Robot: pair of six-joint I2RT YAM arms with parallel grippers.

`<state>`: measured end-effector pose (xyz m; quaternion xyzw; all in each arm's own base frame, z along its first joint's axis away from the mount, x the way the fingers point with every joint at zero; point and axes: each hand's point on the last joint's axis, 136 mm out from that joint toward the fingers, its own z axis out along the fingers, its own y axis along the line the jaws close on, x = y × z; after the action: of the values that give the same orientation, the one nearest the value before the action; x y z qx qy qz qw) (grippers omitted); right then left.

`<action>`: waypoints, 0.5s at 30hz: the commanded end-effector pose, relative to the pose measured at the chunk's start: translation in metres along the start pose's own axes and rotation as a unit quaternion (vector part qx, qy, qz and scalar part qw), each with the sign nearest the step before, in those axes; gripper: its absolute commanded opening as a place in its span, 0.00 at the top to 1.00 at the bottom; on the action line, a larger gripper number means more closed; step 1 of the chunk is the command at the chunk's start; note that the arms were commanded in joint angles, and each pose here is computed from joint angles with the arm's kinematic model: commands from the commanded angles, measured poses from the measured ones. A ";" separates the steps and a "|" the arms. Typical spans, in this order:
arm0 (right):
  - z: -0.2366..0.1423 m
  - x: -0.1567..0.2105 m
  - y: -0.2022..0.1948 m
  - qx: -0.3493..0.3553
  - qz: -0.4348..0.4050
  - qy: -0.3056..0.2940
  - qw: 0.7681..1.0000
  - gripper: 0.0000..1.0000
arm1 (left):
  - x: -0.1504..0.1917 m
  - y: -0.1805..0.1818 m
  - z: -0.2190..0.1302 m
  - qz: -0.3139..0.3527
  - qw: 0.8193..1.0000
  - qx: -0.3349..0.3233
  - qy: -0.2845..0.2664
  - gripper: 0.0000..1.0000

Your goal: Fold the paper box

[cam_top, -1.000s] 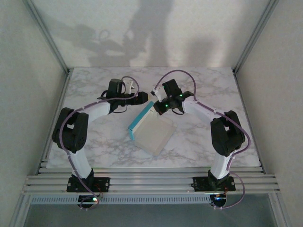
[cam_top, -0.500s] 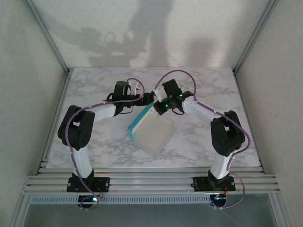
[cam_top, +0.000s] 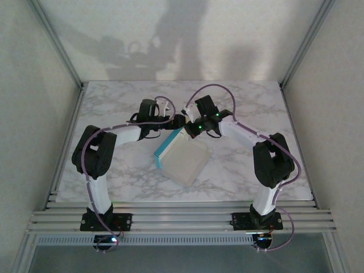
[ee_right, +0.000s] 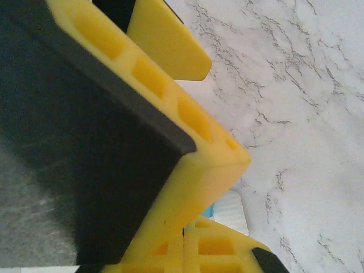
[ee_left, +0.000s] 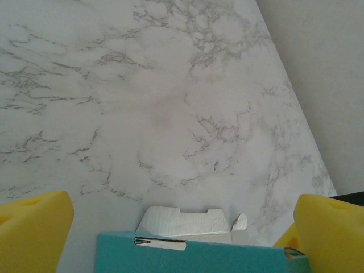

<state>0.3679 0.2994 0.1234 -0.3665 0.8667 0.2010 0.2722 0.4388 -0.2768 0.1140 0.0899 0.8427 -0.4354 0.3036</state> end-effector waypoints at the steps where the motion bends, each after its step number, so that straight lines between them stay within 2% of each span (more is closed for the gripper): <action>1: 0.018 0.052 0.005 -0.007 0.014 0.096 0.995 1.00 | 0.012 0.009 0.005 0.005 1.000 -0.014 0.012 0.01; 6: 0.017 0.052 0.006 -0.009 0.015 0.097 0.995 0.98 | 0.015 0.013 0.006 0.003 1.000 -0.020 0.015 0.01; 15: -0.006 0.022 0.010 -0.004 0.043 0.044 0.998 0.76 | 0.021 0.016 0.004 0.000 1.000 -0.024 0.019 0.01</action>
<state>0.3551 0.2929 0.1131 -0.3535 0.8838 0.1983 0.2335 0.4383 -0.2765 0.1120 0.0930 0.8427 -0.4330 0.3061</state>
